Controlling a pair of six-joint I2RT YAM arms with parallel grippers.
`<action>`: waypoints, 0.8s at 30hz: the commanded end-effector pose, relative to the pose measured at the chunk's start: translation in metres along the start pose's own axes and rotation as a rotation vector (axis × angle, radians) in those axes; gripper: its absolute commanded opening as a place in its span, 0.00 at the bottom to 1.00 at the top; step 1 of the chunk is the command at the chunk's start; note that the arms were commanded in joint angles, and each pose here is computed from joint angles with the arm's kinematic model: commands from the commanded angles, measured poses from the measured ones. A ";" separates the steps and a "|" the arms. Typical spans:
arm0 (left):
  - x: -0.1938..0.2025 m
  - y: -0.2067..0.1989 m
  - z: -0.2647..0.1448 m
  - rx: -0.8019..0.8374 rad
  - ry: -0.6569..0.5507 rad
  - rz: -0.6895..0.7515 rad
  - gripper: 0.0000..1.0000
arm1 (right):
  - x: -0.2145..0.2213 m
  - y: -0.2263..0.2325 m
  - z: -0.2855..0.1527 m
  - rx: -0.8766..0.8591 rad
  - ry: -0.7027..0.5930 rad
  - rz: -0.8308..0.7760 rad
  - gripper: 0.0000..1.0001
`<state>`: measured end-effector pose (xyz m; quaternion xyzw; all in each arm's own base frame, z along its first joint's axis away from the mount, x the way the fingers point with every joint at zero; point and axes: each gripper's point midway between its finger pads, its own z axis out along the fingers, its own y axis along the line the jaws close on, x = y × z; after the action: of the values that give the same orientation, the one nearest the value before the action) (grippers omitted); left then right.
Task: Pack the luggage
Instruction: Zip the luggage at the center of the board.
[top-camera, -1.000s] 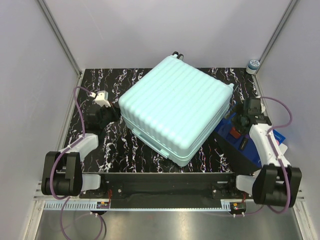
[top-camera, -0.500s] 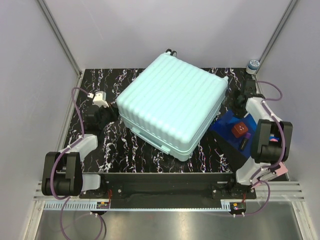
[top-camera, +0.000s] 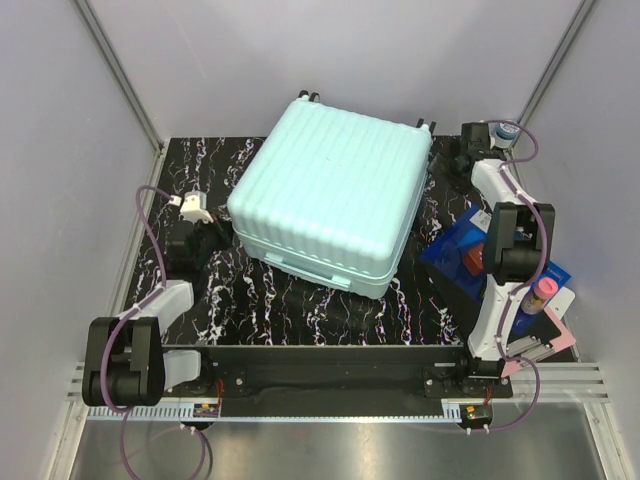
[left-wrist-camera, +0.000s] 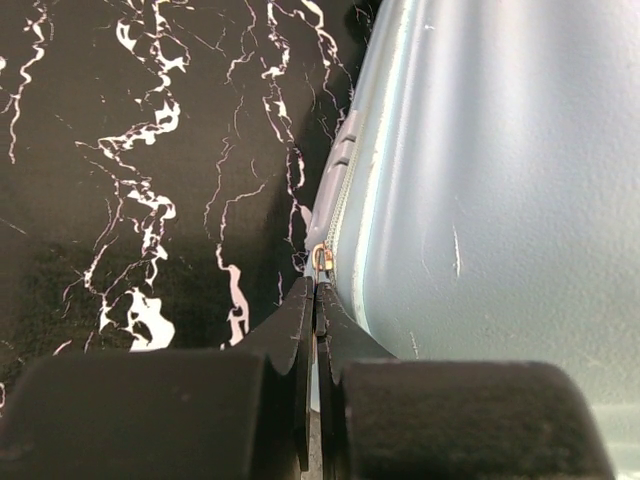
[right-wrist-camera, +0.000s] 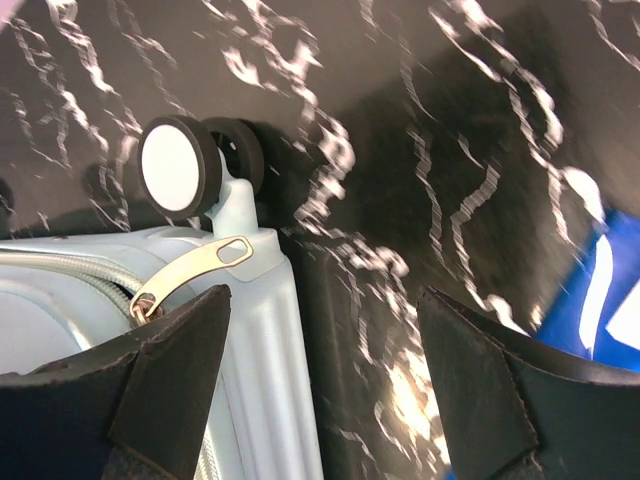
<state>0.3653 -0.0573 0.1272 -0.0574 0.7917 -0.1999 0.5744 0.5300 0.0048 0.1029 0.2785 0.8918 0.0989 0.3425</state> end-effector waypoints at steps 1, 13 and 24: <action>-0.024 -0.019 -0.003 0.066 -0.118 0.047 0.00 | 0.008 0.131 -0.013 -0.355 -0.023 -0.109 0.85; -0.010 -0.029 -0.008 0.096 -0.095 0.056 0.00 | 0.022 0.185 0.002 -0.420 0.035 -0.214 0.81; -0.005 -0.031 -0.008 0.113 -0.091 0.043 0.00 | -0.090 0.067 -0.150 -0.107 -0.351 -0.194 0.83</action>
<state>0.3543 -0.0579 0.1243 -0.0564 0.7827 -0.1863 0.5911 0.5590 0.0421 0.1431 0.1988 0.8956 0.0979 0.3858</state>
